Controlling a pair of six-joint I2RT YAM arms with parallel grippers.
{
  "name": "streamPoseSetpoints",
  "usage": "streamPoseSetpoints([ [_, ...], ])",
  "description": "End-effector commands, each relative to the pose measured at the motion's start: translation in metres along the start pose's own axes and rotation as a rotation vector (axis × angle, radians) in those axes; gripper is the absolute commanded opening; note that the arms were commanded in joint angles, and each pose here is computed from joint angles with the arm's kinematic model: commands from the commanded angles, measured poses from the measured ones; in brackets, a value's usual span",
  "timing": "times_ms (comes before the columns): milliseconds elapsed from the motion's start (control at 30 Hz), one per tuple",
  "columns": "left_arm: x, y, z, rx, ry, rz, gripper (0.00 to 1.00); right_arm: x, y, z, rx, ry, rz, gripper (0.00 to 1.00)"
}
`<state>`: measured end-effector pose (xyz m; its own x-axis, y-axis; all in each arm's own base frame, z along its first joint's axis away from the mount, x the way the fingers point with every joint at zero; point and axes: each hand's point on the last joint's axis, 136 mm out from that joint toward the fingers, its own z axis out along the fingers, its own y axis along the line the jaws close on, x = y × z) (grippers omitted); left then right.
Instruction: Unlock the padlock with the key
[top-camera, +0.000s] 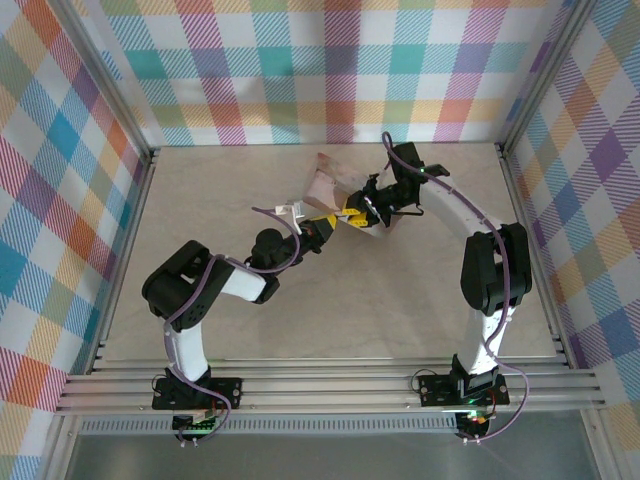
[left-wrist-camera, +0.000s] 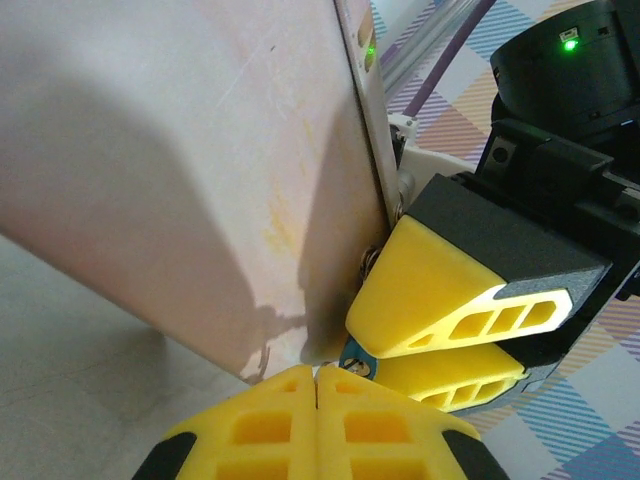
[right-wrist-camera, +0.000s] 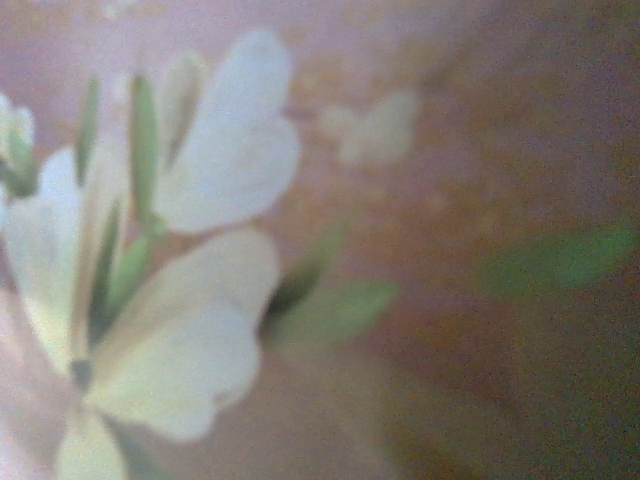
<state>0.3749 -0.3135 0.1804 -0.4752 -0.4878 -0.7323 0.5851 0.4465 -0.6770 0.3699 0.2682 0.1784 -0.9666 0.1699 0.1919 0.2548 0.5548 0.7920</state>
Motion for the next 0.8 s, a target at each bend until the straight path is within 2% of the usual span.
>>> streamPoseSetpoints([
  [0, 0.009, -0.025, 0.009, 0.105, 0.037, 0.001, 0.00, 0.023, 0.016, 0.005, -0.074, 0.109, 0.023, 0.00],
  [767, 0.021, -0.033, 0.013, 0.154, 0.091, -0.018, 0.00, 0.025, 0.013, 0.007, -0.071, 0.120, 0.024, 0.00],
])
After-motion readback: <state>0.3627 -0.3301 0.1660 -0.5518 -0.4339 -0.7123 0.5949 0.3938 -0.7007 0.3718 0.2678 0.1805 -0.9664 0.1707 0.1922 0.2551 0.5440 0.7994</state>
